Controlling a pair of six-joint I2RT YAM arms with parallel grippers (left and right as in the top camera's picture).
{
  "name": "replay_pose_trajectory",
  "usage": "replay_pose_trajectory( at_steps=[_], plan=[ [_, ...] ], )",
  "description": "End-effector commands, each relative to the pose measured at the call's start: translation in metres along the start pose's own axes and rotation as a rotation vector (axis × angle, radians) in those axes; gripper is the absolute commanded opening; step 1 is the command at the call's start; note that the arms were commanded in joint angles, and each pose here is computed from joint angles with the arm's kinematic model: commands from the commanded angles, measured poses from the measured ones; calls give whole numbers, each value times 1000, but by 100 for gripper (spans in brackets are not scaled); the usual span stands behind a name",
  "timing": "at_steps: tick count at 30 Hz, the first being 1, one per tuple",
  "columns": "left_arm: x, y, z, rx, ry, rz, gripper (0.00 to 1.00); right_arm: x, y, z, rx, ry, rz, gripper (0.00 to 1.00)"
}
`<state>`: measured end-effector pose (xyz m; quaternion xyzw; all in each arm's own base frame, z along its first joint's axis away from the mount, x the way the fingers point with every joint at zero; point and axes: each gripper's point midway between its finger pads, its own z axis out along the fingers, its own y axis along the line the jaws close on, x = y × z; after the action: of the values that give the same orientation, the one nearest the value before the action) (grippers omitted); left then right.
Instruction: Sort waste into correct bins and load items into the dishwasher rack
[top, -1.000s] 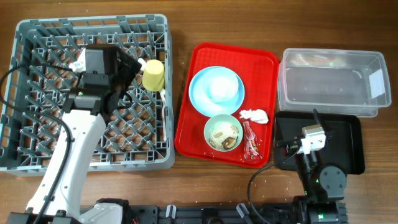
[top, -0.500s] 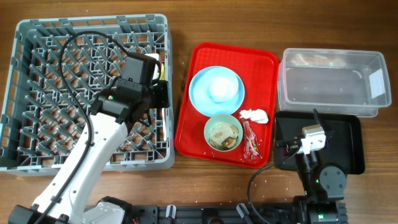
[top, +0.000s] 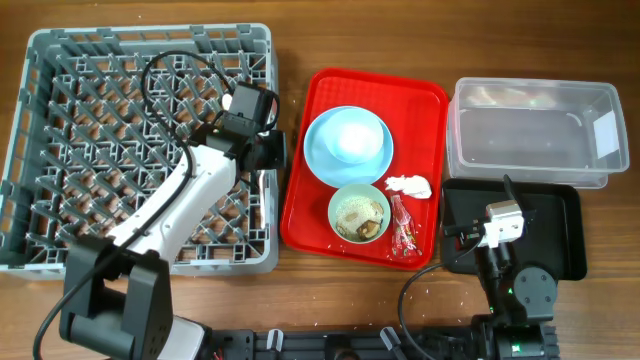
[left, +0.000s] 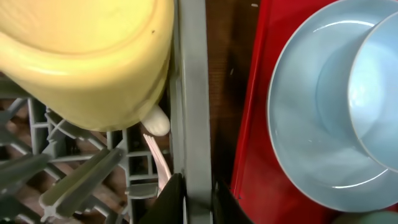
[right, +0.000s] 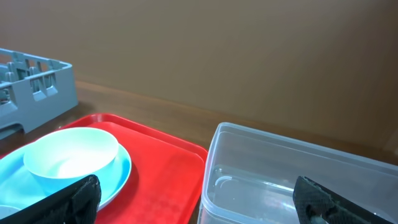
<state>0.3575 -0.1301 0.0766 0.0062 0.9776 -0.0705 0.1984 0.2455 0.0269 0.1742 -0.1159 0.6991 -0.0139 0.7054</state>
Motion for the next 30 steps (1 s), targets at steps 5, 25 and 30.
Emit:
replay_pose_trajectory(
  at_steps=[5,25,30],
  plan=[
    [15,3,5,-12,57,28,13,-1,0,0,0,-7,0,100],
    [-75,57,-235,-133,-645,-227,100,-15,27,-3,-169,-55,115,100],
    [-75,57,-235,-134,-644,-226,100,-95,13,-12,-168,-46,233,100]
  ],
)
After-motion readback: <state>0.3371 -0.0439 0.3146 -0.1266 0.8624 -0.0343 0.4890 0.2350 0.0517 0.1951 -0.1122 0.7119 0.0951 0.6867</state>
